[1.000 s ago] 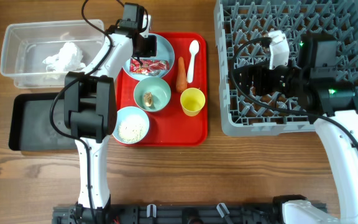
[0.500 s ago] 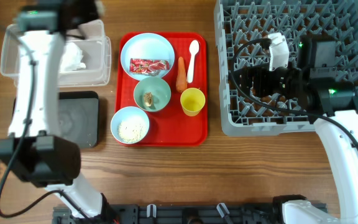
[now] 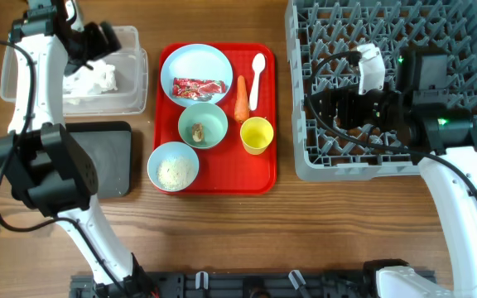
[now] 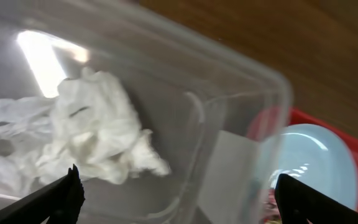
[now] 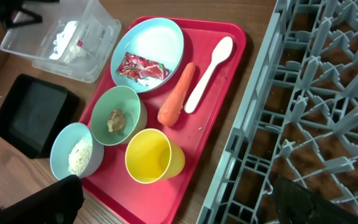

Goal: Sort waste into correct bins and load items into the dishwasher rack

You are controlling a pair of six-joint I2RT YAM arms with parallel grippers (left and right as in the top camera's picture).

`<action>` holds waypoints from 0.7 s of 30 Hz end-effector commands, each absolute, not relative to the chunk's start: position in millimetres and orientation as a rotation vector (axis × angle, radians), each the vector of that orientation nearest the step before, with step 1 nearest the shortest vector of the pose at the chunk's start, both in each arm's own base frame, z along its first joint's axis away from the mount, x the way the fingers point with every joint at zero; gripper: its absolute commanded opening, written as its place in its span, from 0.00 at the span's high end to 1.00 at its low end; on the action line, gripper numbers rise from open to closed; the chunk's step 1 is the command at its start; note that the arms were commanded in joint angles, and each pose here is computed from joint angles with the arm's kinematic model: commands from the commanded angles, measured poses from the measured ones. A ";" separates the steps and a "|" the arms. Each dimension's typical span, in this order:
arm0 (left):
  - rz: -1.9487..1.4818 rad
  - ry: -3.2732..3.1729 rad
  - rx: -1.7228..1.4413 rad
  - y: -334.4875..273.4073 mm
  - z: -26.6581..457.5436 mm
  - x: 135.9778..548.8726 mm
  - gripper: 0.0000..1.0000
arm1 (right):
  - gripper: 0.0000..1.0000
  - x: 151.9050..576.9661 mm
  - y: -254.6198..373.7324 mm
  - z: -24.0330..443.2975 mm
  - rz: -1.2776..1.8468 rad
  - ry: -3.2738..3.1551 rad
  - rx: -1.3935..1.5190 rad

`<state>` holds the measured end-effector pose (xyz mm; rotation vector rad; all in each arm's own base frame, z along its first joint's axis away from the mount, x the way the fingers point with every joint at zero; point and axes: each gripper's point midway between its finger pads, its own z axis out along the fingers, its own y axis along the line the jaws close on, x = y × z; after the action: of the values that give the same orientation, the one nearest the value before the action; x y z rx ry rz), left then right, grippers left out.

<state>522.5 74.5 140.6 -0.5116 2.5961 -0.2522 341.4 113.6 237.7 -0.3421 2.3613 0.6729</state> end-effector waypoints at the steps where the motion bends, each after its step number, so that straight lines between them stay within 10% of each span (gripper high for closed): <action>1: -0.394 2.475 -0.226 3.4 213.2 530.4 0.00 | 0.00 345.6 113.8 241.4 0.666 2.357 -0.332; 21: -0.291 2.509 0.505 -158.7 156.1 527.2 0.00 | 0.00 345.8 113.9 241.7 0.680 2.364 -0.298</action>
<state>524.3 -151.2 181.7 0.3980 2.4848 -0.3250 341.9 113.6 238.1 -0.3038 2.3688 0.6879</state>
